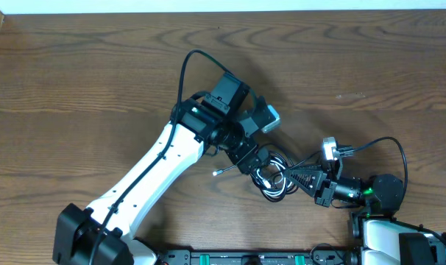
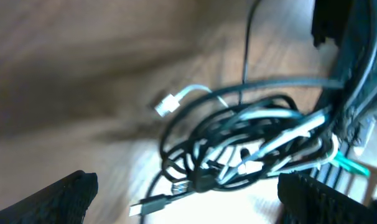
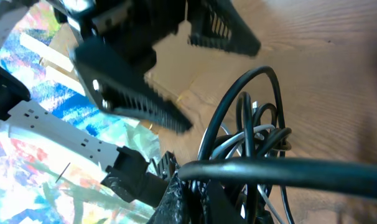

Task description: Untangle cables

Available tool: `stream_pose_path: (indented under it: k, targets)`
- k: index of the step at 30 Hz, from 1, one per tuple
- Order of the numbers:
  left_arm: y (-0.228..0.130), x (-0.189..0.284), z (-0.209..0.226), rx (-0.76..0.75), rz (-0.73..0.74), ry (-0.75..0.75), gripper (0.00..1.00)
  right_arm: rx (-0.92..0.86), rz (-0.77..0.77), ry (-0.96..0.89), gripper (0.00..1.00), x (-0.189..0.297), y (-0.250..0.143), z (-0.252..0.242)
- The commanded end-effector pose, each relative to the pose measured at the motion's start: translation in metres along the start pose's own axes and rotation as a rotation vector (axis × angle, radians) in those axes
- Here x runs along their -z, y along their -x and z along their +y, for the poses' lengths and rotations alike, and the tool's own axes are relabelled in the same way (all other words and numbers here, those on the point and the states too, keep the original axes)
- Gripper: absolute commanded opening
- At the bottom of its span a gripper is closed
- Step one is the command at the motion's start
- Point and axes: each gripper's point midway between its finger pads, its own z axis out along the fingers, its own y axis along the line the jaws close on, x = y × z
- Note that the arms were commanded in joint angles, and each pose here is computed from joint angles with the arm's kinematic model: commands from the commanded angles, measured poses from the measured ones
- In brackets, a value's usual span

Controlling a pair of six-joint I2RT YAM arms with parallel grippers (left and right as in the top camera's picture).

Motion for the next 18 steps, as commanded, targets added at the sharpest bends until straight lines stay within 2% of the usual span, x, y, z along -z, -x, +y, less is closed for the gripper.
stream_pose_path:
  k: [1, 8, 18]
  targets:
    - [-0.012, -0.008, -0.018, -0.049, 0.016, -0.125, 0.97, 0.005, -0.002, 0.005, 0.01, 0.0, 0.003, 0.002]
    - [-0.009, -0.008, -0.021, -0.072, 0.001, -0.143, 0.97, -0.041, 0.005, 0.009, 0.01, 0.0, 0.002, 0.003]
    - [-0.003, -0.018, -0.013, -0.106, -0.046, -0.124, 0.97, -0.105, 0.095, 0.063, 0.01, 0.001, -0.013, 0.013]
